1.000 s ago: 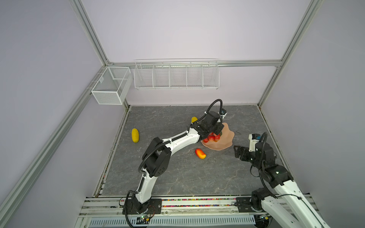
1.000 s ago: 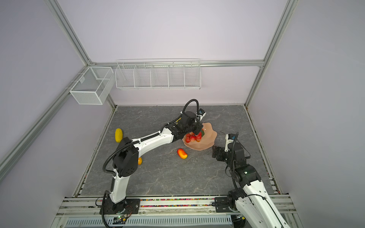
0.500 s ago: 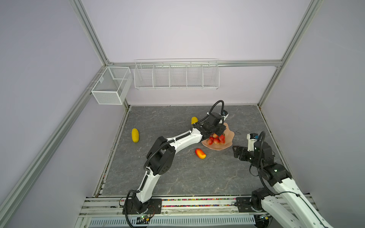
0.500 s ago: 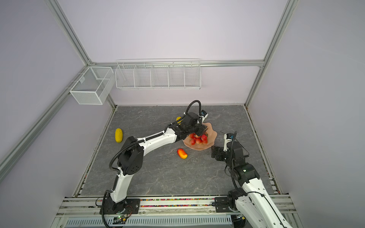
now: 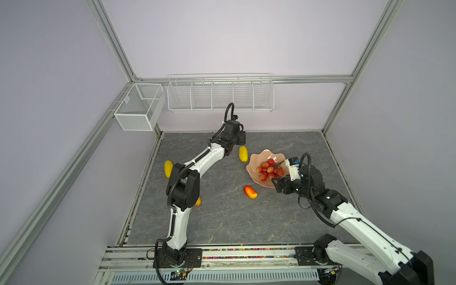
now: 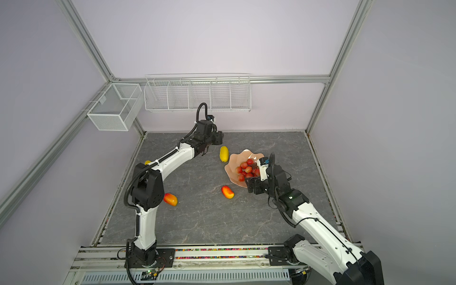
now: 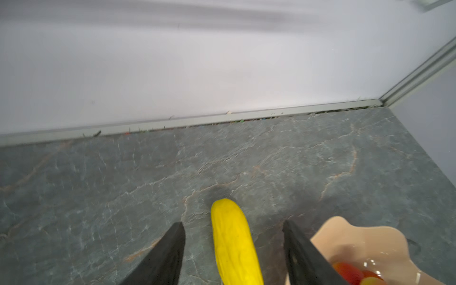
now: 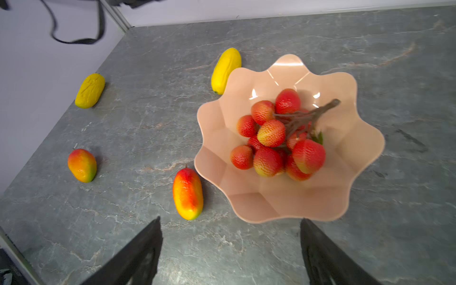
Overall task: Place and organize the fake fruits in the fruit bowl
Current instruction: 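Move the left gripper to the yellow fruit farther from the robot and grasp it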
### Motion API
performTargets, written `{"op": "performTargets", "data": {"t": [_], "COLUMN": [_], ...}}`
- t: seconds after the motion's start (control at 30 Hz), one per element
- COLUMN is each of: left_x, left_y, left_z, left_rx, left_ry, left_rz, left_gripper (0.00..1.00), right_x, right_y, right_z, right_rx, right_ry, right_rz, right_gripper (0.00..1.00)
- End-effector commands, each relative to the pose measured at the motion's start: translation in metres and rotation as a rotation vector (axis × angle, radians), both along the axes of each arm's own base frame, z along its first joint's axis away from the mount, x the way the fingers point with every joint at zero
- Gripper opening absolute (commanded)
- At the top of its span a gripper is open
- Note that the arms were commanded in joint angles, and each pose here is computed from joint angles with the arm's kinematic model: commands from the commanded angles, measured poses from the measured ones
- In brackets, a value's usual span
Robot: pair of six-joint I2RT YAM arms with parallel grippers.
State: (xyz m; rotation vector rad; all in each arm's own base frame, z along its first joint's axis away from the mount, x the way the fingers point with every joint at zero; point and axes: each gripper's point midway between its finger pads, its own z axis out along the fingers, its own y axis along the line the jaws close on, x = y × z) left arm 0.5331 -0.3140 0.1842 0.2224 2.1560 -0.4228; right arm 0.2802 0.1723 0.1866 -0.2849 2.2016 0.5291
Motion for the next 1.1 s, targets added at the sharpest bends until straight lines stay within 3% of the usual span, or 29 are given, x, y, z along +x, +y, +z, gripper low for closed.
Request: {"op": "performTargets", "data": {"t": [0.0, 0.2, 0.9, 1.07], "left_x": [-0.013, -0.014, -0.021, -0.02], "left_y": [-0.021, -0.028, -0.033, -0.03], "left_z": [-0.037, -0.059, -0.132, -0.134], "left_rx": [-0.101, -0.139, -0.064, -0.053], "left_ry": [0.142, 0.178, 0.317, 0.305], "left_rz": [-0.044, -0.06, -0.044, -0.031], "left_gripper": [0.63, 0.65, 0.65, 0.49], "right_x": [0.007, 0.004, 0.001, 0.0], "right_y": [0.021, 0.033, 0.026, 0.025], "right_z": [0.014, 0.006, 0.0, -0.001], "right_rx": [0.043, 0.024, -0.001, -0.005], "right_ry": [-0.057, -0.041, -0.031, -0.029], "right_rz": [0.052, 0.082, 0.066, 0.062], "right_gripper": [0.88, 0.88, 0.88, 0.88]}}
